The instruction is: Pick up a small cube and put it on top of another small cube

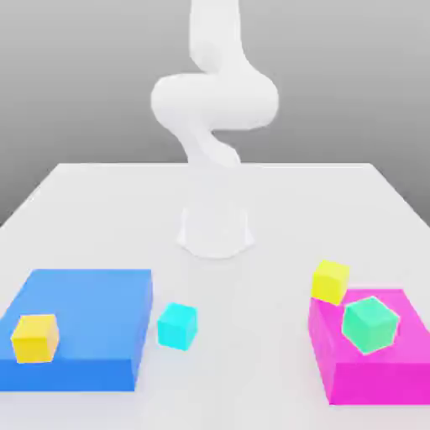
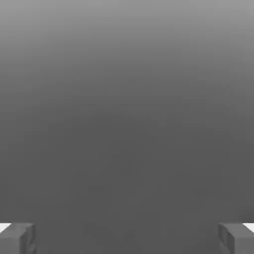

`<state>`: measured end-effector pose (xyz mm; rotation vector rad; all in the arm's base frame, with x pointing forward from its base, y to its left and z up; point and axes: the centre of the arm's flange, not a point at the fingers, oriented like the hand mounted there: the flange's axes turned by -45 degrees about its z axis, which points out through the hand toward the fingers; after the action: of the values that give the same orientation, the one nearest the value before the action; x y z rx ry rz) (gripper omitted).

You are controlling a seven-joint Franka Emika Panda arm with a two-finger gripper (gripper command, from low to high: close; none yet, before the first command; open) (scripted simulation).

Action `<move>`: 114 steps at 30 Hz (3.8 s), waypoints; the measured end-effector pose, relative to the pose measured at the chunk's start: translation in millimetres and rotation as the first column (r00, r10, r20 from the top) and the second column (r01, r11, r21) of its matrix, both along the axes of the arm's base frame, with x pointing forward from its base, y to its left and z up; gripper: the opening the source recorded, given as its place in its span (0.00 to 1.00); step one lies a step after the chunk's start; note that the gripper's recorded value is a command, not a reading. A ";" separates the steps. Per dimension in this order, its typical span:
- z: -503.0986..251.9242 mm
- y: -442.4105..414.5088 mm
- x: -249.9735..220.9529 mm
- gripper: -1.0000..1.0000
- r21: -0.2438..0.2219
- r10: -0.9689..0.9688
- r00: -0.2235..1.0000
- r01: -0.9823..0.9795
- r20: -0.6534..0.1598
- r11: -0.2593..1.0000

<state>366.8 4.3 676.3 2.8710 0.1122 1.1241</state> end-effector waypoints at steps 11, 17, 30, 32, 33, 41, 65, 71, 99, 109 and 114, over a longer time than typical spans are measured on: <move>-167.1 -12.1 55.4 0.50 -0.249 0.234 0.925 -0.313 -0.299 0.917; -258.1 -31.1 55.9 0.50 -0.262 0.346 0.817 -0.498 -0.461 0.826; -425.5 -64.4 -7.0 0.50 -0.085 0.582 0.462 -0.826 -0.670 0.558; -445.8 -66.3 -22.3 0.50 -0.046 0.616 0.399 -0.861 -0.679 0.507; -455.2 -66.9 -30.3 0.50 -0.026 0.634 0.367 -0.877 -0.681 0.480; -486.3 -66.5 -43.6 0.50 0.016 0.674 0.286 -0.914 -0.681 0.404; -547.3 -67.5 -52.4 0.00 0.025 0.678 0.281 -0.914 -0.680 0.404; -541.5 -67.2 -48.5 0.00 0.021 0.676 0.285 -0.914 -0.680 0.406; -465.4 -37.0 -25.0 0.00 0.031 0.673 0.310 -0.896 -0.671 0.443; -419.5 62.4 28.8 0.00 0.045 0.643 0.382 -0.838 -0.664 0.544; -392.3 117.9 41.7 0.00 0.046 0.615 0.418 -0.802 -0.668 0.595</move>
<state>408.5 122.2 284.0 2.7629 1.5460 0.0080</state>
